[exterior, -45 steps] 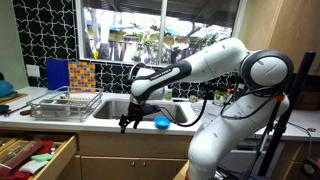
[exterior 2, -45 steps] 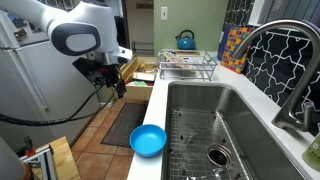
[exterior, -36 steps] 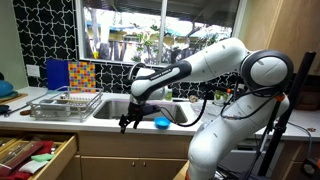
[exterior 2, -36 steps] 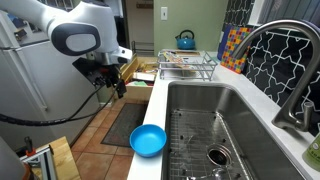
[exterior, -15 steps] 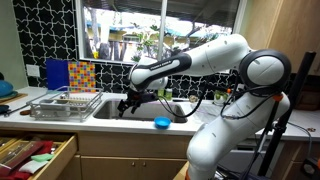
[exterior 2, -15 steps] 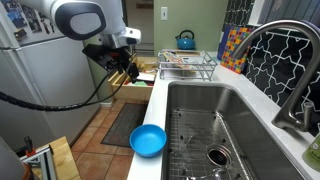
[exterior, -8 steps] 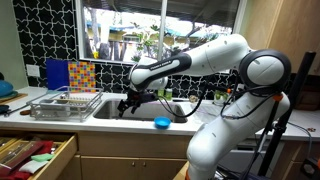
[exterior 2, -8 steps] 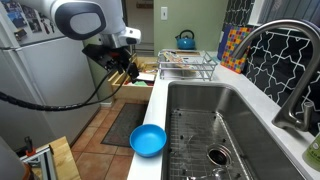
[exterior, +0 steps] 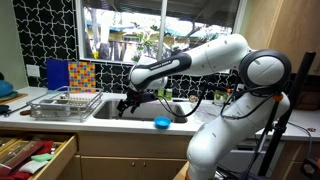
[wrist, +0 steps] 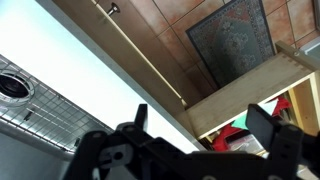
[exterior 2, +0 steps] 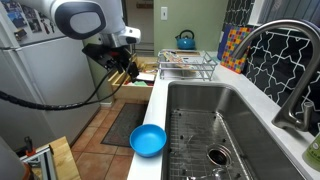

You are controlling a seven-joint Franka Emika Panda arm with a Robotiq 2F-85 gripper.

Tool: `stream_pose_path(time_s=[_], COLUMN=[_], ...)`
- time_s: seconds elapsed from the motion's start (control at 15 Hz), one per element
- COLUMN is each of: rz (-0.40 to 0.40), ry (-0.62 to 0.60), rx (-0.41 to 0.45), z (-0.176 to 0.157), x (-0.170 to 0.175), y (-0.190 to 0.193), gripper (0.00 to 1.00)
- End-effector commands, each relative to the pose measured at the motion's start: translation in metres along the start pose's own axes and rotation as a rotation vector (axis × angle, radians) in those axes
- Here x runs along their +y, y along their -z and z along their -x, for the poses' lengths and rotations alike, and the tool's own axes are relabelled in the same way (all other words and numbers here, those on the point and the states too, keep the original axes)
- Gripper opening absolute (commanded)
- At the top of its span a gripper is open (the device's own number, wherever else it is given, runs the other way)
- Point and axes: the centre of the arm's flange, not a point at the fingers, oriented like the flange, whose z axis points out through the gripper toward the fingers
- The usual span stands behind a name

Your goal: Open the tap, pick up the blue bowl and fetch some water, put the blue bowl back on the kitchen counter in front of the sink

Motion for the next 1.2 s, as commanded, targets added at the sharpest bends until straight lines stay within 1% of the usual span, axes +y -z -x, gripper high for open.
stream_pose_path(time_s=[0.0, 0.07, 0.13, 0.33, 0.4, 0.53, 0.6, 0.67, 0.8, 1.0, 1.07, 1.13], rz=[0.079, 0.122, 0.141, 0.247, 0.283, 0.329, 0.353, 0.304, 0.311, 0.307, 0.320, 0.361], ry=[0.003, 0.002, -0.024, -0.087, -0.107, -0.139, -0.155, -0.119, -0.128, -0.117, -0.163, -0.214], rx=[0.048, 0.085, 0.131, 0.266, 0.295, 0.340, 0.355, 0.341, 0.339, 0.347, 0.314, 0.313], z=[-0.026, -0.035, -0.048, -0.083, -0.092, -0.105, -0.109, -0.089, -0.094, -0.094, -0.101, -0.106], x=[0.011, 0.019, 0.032, 0.072, 0.086, 0.111, 0.120, 0.105, 0.112, 0.106, 0.121, 0.135], y=[0.016, 0.026, 0.043, 0.082, 0.089, 0.094, 0.095, 0.103, 0.100, 0.103, 0.097, 0.091], gripper=[1.00, 1.00, 1.00, 1.00, 1.00, 1.00, 1.00, 1.00, 1.00, 1.00, 1.00, 1.00])
